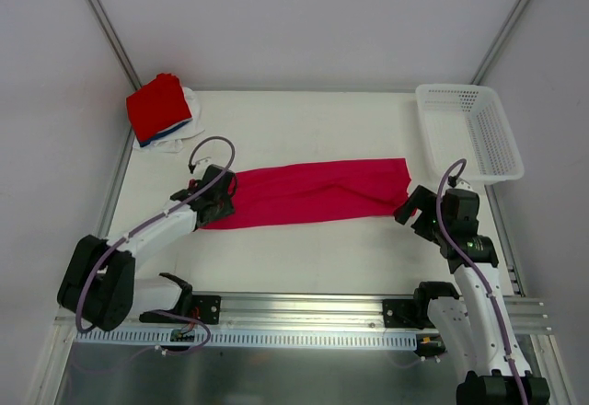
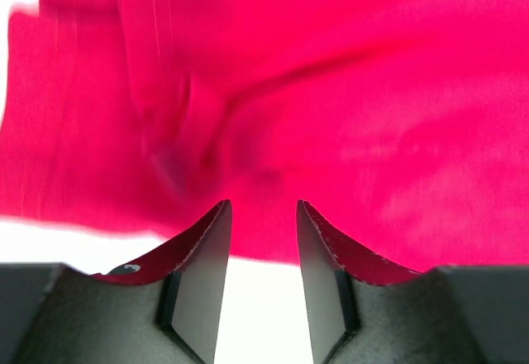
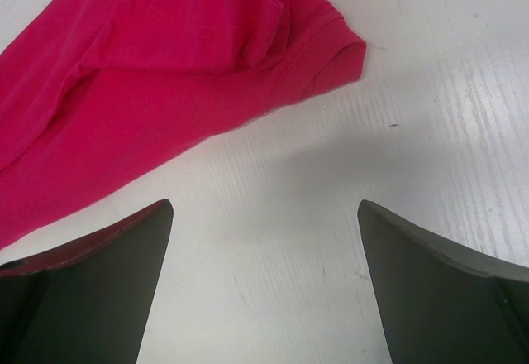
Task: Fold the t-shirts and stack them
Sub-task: Fold the other side of the tshirt into a rectangle
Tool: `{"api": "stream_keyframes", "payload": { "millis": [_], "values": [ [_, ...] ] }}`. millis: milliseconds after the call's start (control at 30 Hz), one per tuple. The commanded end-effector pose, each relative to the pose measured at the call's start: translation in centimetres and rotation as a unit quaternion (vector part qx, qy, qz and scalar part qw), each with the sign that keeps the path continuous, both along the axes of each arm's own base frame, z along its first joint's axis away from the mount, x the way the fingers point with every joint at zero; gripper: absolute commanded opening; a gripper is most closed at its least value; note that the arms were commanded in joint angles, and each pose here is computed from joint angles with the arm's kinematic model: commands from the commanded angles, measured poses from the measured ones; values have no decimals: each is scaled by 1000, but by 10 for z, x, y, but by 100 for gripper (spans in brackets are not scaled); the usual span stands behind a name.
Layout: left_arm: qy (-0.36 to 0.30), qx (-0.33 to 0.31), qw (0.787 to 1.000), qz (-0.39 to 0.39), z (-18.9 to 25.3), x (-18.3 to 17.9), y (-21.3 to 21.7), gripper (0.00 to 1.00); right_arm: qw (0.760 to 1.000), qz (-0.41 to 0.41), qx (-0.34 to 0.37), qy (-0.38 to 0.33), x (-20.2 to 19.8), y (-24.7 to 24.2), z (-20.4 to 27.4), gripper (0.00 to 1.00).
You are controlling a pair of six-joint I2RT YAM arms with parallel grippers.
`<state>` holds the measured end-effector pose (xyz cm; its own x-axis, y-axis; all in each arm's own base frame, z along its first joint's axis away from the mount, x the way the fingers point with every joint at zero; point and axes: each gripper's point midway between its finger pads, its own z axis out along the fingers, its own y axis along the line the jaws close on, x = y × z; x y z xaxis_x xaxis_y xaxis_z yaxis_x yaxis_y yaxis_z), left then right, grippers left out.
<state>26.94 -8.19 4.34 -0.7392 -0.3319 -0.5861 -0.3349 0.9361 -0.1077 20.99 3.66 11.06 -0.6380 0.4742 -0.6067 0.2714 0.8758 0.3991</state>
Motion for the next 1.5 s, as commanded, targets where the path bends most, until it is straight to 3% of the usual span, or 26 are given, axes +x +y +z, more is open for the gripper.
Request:
{"api": "stream_keyframes", "payload": {
  "millis": [0,100,267,500,633,867,1000,1333,1467],
  "values": [
    [-1,-11,1000,14,3,-29,-1,36,1000,1,-1,0,-3,-1,0,99],
    [-46,-15,999,12,21,-35,0,35,1000,0,5,-4,-1,1,0,99],
    [-121,55,989,62,54,-21,34,41,1000,6,14,2,2,5,-3,99],
    [-129,95,980,119,55,4,56,36,1000,6,1,3,0,1,-2,99],
    [-123,14,983,133,38,32,63,34,1000,6,-5,6,-1,-1,-3,100],
    [-166,-34,978,119,35,57,79,33,1000,8,-3,9,1,0,-6,99],
    [-187,-94,973,102,34,73,75,31,1000,12,-3,16,2,1,-8,99],
    [-192,-146,962,128,24,84,90,30,1000,9,-10,22,3,-2,-11,99],
    [-162,-130,959,192,9,72,105,29,1000,7,-11,25,4,-2,-13,99]
  ]
}}
